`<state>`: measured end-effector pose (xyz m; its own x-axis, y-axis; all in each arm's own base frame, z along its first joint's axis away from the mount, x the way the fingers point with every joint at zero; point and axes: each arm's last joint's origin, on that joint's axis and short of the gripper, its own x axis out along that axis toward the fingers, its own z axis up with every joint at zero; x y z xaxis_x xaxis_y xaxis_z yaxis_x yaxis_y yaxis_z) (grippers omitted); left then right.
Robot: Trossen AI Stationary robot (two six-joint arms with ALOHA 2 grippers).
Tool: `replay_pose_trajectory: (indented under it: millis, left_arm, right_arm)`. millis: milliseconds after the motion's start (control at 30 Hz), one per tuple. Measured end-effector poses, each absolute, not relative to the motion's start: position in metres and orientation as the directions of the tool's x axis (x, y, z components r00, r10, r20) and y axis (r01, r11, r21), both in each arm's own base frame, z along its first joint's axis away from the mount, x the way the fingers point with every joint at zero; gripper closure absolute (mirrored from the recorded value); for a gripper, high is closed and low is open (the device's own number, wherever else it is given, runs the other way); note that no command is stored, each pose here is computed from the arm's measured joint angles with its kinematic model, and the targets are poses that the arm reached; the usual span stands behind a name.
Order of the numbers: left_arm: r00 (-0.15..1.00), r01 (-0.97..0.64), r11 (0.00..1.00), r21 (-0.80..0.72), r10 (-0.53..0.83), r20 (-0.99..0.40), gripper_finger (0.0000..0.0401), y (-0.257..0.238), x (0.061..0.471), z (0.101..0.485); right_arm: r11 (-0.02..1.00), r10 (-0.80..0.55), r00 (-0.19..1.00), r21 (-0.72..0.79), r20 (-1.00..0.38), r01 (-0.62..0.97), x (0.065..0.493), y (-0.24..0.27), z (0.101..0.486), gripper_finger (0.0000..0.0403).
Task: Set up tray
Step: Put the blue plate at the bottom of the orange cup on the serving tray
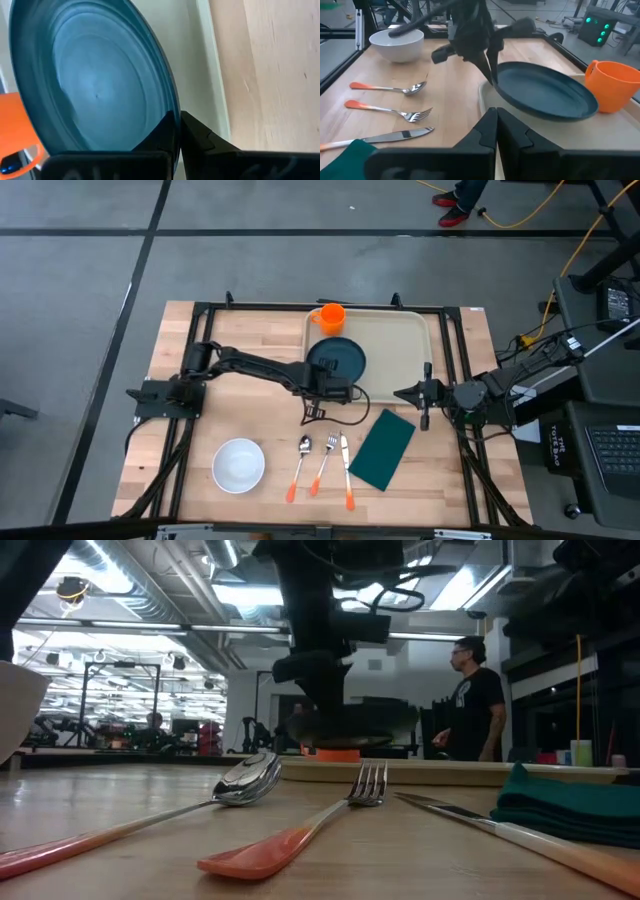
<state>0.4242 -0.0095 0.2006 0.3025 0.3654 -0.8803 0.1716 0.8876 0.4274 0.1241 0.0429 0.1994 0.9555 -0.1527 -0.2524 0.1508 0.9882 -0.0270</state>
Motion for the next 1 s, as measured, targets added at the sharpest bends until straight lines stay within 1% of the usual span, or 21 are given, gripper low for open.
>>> replay_pose_trajectory:
  millis: [133, 233, 433, 600, 833, 1000]
  left_arm:
    - [0.290, 0.179, 0.889, 0.421, 0.361, -0.886, 0.0399, -0.010, 0.425, 0.196]
    - [0.304, 0.182, 0.899, 0.398, 0.333, -0.892, 0.0399, -0.011, 0.426, 0.196]
    - [0.301, 0.182, 0.905, 0.385, 0.322, -0.897, 0.0399, -0.010, 0.426, 0.195]
    - [0.286, 0.162, 0.898, 0.409, 0.354, -0.891, 0.0399, -0.008, 0.424, 0.193]
    - [0.283, 0.136, 0.918, 0.372, 0.324, -0.903, 0.0399, 0.000, 0.424, 0.192]
    - [0.292, 0.149, 0.939, 0.311, 0.259, -0.921, 0.0399, 0.001, 0.425, 0.191]
  right_arm:
    - [0.988, -0.153, 0.955, -0.027, -0.253, 0.151, 0.124, 0.043, 0.199, 0.0391]
    - [0.988, -0.152, 0.956, -0.023, -0.252, 0.151, 0.124, 0.043, 0.199, 0.0391]
    - [0.988, -0.152, 0.956, -0.022, -0.252, 0.152, 0.124, 0.043, 0.199, 0.0391]
    - [0.988, -0.152, 0.956, -0.022, -0.252, 0.152, 0.124, 0.043, 0.199, 0.0391]
    - [0.988, -0.152, 0.956, -0.020, -0.251, 0.152, 0.124, 0.043, 0.200, 0.0391]
    - [0.988, -0.152, 0.956, -0.018, -0.250, 0.152, 0.124, 0.043, 0.200, 0.0391]
